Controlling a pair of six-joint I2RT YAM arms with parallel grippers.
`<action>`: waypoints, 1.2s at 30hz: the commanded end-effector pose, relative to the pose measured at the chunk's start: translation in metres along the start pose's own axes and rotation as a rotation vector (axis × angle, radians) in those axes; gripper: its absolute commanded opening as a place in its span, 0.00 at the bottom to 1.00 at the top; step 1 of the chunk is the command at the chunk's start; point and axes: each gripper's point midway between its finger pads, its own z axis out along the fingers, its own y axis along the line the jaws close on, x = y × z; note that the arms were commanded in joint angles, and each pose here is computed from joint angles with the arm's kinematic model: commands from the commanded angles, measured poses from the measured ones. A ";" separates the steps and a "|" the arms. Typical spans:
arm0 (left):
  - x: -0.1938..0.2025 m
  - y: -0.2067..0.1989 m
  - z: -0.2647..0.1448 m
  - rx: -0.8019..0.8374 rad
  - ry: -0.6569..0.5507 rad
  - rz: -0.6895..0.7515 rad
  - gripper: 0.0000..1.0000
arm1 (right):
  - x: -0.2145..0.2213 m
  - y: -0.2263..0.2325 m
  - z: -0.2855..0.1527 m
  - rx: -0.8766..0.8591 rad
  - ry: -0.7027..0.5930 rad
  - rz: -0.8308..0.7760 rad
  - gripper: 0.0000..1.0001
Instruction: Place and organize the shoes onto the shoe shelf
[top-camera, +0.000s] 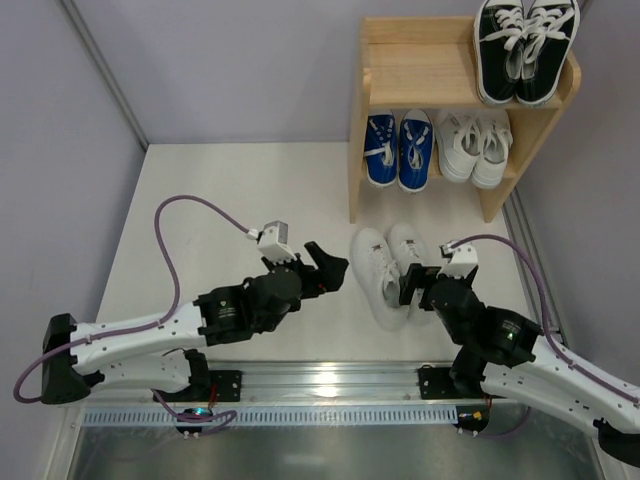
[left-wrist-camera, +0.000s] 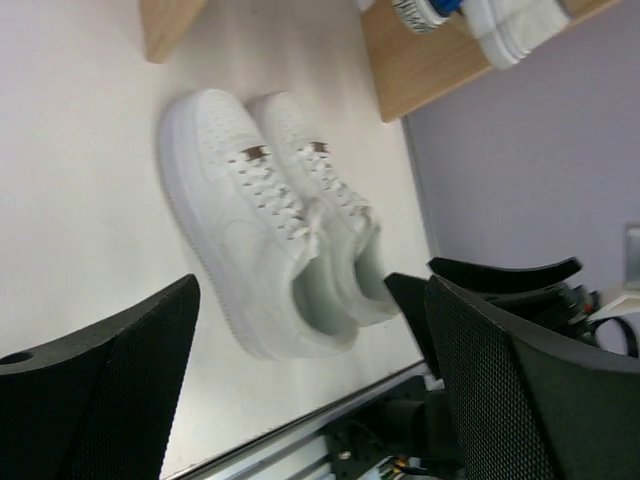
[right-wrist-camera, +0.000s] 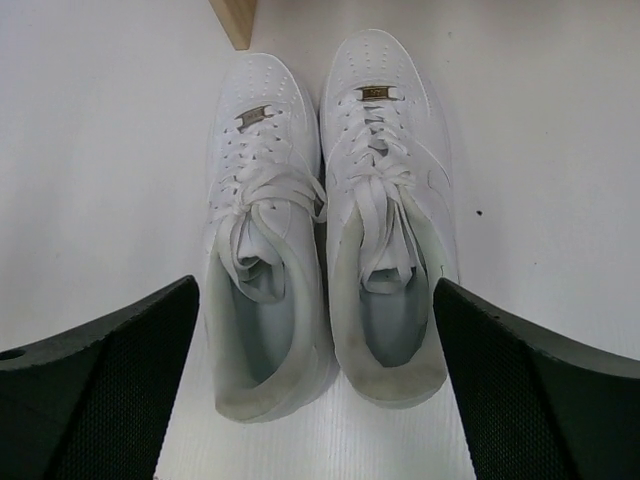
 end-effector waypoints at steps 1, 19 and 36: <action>-0.003 0.070 -0.010 -0.166 -0.061 0.112 0.91 | -0.004 0.020 0.015 -0.085 0.012 -0.018 1.00; -0.020 0.140 -0.047 -0.253 -0.147 0.070 0.91 | 0.061 0.039 0.065 -0.217 0.382 -0.048 0.64; -0.017 0.152 -0.050 -0.254 -0.151 0.064 0.91 | 0.114 0.025 0.093 -0.073 0.579 -0.060 0.26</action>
